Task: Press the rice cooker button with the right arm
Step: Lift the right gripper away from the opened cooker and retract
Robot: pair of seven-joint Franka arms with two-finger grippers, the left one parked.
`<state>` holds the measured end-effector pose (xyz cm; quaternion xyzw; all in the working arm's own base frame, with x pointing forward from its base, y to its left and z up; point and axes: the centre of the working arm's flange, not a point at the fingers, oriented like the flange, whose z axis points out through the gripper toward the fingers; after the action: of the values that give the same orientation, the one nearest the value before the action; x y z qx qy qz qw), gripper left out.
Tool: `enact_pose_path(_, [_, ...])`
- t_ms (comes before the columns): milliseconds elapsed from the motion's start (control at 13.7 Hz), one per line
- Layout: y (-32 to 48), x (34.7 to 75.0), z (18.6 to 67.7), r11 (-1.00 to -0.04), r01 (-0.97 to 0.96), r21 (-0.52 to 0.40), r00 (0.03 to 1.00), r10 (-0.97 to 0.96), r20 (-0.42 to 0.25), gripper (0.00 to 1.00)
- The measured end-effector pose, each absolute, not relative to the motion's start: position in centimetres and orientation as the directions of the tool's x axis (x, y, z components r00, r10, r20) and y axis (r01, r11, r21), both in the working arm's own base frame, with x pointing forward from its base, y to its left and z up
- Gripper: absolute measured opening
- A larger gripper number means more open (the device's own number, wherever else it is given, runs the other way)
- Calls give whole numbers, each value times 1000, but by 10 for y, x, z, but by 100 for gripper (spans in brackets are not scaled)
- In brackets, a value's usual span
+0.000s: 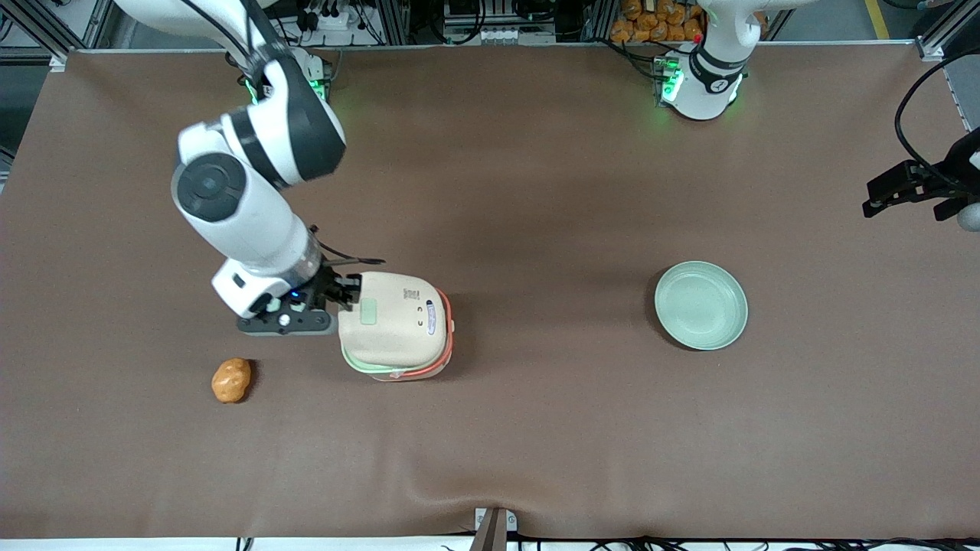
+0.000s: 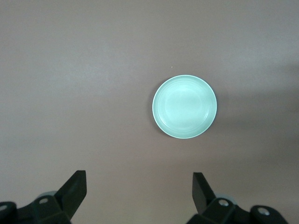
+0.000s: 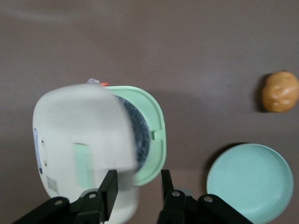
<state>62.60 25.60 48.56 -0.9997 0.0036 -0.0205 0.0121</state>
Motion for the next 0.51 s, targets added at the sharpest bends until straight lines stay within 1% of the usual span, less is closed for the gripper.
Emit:
enact_pose_path(146, [221,623,528,-998,-53,-21,998,-54,33,62])
enact_pose_path(366, [174,604,575,-994,-105,-7,994,-105,-6,93])
enact_pose_path(439, [168,596,587,-994,-111,-2,994,-111,-17,100])
enact_pose_path(512, [161,589,597,-993,-117,2,993,-117,-26,100])
